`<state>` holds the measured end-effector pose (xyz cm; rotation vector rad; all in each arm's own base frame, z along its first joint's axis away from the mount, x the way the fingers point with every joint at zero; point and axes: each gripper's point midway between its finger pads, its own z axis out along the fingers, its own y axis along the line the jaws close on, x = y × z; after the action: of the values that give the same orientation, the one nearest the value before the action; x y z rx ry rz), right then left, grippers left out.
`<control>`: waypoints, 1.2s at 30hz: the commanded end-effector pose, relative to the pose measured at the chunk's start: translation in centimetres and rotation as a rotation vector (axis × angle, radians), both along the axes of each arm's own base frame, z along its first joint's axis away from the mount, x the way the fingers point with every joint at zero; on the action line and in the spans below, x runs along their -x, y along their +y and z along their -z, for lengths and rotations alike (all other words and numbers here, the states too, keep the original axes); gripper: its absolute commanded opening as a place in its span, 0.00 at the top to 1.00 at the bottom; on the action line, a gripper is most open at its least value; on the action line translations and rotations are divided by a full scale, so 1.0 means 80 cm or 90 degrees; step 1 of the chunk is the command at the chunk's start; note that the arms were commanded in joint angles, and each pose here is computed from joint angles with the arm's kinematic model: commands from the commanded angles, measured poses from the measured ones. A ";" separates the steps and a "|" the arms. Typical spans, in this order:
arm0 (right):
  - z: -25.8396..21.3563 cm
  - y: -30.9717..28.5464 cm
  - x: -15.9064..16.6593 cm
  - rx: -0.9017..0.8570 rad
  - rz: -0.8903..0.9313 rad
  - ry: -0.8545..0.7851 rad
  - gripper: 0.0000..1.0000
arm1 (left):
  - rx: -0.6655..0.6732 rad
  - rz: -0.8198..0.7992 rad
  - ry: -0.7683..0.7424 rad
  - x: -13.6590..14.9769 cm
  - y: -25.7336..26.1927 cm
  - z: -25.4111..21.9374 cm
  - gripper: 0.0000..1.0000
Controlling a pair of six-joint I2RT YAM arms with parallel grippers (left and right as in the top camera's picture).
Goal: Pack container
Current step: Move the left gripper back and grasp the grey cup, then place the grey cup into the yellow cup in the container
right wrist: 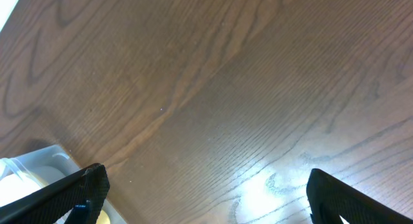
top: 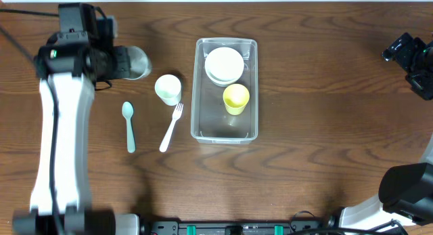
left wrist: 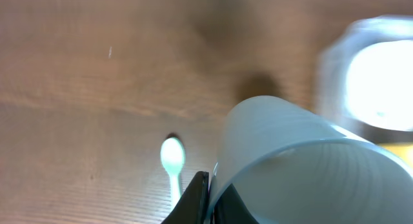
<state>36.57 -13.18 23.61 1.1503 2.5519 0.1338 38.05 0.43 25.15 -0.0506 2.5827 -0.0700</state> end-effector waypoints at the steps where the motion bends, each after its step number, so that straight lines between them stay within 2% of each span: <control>1: 0.003 -0.002 0.001 -0.001 -0.001 0.004 0.01 | 0.002 0.059 -0.002 0.020 -0.046 -0.012 0.94; 6: 0.003 -0.002 0.001 -0.001 0.000 0.004 0.01 | 0.021 0.186 0.036 0.041 -0.134 0.010 0.94; 9: 0.003 -0.002 0.001 0.000 0.000 0.004 0.01 | 0.014 0.250 0.048 0.046 -0.176 0.025 0.94; 10: 0.003 -0.002 0.001 0.000 0.000 0.004 0.01 | -0.001 0.302 0.046 0.048 -0.197 0.030 0.94; 17: 0.003 -0.002 0.001 0.000 0.000 0.004 0.01 | -0.039 0.447 0.024 0.045 -0.266 0.054 0.94; 27: 0.003 -0.002 0.001 -0.001 -0.001 0.004 0.01 | -0.049 0.461 0.081 0.010 -0.297 0.140 0.94; 36: 0.003 -0.002 0.001 0.000 0.000 0.004 0.01 | -0.050 0.461 0.084 -0.003 -0.304 0.163 0.93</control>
<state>36.57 -13.18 23.61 1.1498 2.5521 0.1337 38.17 -23.84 12.02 0.9234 2.6060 -0.2344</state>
